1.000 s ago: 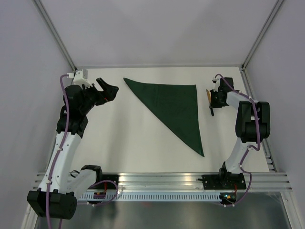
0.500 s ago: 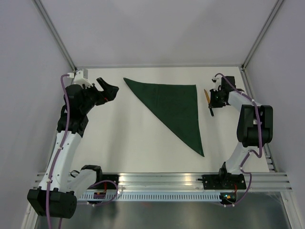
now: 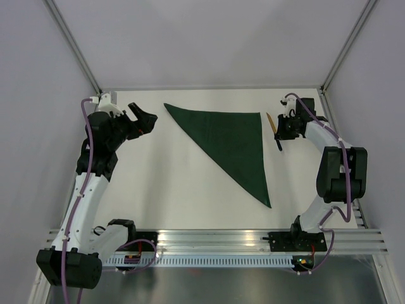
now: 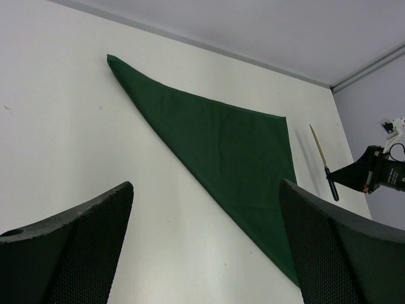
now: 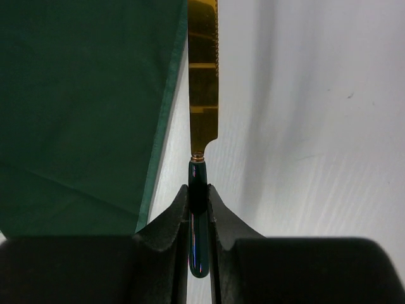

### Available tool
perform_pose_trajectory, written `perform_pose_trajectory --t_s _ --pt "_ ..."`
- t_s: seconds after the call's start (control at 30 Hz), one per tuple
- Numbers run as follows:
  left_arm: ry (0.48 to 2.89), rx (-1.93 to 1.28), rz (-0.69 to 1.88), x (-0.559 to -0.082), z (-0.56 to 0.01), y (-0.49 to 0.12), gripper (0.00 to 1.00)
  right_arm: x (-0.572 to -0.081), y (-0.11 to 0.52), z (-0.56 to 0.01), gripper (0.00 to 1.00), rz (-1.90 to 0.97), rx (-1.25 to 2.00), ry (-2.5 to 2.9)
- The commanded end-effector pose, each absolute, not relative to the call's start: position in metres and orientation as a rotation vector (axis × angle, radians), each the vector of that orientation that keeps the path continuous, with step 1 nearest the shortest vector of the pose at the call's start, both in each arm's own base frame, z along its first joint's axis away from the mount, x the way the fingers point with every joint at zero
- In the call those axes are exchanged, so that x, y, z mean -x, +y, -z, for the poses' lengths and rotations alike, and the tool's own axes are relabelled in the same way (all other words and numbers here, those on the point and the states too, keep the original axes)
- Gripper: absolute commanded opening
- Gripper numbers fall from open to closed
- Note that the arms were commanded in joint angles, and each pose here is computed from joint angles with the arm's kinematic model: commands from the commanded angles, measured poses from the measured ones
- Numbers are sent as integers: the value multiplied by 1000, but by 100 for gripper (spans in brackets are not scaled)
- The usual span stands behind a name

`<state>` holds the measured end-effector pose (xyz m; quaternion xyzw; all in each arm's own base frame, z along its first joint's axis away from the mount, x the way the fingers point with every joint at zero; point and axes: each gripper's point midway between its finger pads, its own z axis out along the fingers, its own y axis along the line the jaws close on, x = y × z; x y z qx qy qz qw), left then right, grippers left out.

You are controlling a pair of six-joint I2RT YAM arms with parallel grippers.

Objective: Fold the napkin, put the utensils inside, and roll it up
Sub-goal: Pick up the knife at the center of the board, then place the knife at the center of the board.

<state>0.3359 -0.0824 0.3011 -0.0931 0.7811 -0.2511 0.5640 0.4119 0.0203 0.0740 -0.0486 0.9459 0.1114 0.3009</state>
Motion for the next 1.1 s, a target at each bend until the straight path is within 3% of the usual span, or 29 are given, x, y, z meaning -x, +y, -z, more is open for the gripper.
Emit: perform_pose_trajectory --t_s 0.0,0.63,1.07 --pt "1803 240 610 -340 -317 -83 100 -421 40 -115 1 -335 223 2406" --pt "1805 270 597 -341 -325 -79 100 -403 226 -110 0 -426 647 2342" --pt "1839 283 570 -342 -312 -76 100 -390 254 -65 1 -434 785 2351"
